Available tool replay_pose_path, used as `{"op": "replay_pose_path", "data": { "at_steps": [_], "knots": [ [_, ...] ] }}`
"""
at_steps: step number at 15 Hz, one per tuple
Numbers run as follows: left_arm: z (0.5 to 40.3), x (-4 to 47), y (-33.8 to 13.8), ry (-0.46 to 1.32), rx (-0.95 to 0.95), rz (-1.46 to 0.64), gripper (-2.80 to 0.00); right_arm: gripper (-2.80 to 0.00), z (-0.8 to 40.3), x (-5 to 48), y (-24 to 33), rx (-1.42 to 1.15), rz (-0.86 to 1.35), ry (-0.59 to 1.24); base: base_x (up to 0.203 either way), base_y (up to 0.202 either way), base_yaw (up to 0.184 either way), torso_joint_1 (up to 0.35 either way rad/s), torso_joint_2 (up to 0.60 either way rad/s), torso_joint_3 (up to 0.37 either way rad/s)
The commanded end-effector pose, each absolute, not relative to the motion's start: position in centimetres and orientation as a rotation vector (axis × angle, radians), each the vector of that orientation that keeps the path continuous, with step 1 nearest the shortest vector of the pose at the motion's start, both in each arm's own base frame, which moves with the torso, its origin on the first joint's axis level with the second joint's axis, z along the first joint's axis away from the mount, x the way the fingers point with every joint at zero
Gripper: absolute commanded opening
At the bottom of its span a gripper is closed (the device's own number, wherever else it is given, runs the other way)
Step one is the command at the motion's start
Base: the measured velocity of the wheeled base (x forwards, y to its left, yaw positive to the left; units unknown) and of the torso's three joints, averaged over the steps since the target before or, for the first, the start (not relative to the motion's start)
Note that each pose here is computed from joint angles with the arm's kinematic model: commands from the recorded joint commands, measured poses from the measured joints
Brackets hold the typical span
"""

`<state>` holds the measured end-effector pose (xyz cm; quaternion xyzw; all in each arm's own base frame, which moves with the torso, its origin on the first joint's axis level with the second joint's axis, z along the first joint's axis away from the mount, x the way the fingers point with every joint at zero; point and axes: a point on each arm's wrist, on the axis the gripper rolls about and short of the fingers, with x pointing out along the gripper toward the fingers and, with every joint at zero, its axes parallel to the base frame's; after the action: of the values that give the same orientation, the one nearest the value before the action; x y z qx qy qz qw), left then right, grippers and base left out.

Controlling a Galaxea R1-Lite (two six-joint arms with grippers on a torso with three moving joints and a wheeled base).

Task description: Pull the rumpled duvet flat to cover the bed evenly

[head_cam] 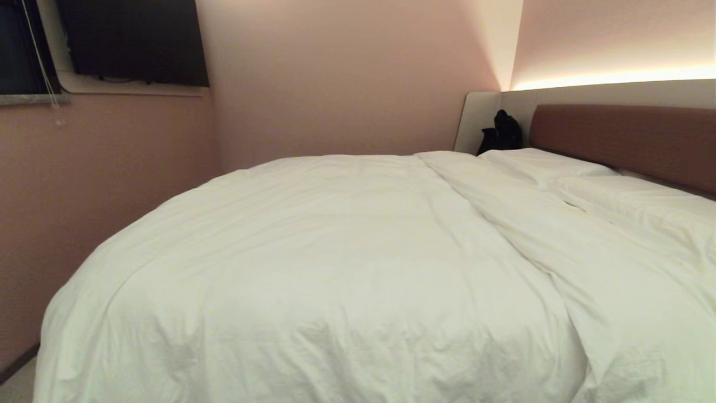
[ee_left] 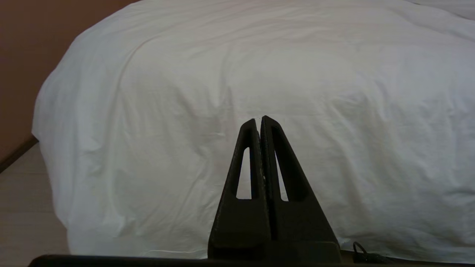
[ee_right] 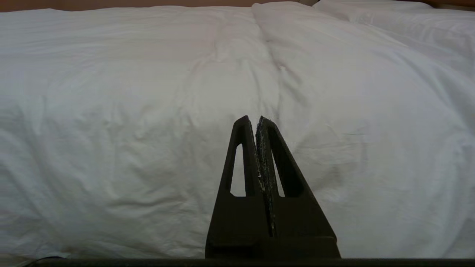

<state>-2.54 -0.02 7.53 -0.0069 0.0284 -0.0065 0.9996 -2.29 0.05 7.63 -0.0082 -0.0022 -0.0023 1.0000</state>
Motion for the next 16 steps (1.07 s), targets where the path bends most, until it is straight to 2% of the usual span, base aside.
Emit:
{"op": "replay_pose_path", "data": {
  "at_steps": [1, 16],
  "knots": [
    [7.53, -2.55, -0.02, 0.057, -0.014, -0.013, -2.8, -2.8, 7.62, -2.29, 0.05, -0.017, -0.005, -0.005, 0.0, 0.19, -0.002, 0.007, 0.01, 0.002],
    [7.53, -2.55, -0.02, 0.057, -0.026, -0.012, -2.8, -2.8, 7.62, -2.29, 0.05, -0.017, -0.003, -0.005, 0.0, 0.194, -0.001, 0.003, 0.0, 0.002]
  ]
}}
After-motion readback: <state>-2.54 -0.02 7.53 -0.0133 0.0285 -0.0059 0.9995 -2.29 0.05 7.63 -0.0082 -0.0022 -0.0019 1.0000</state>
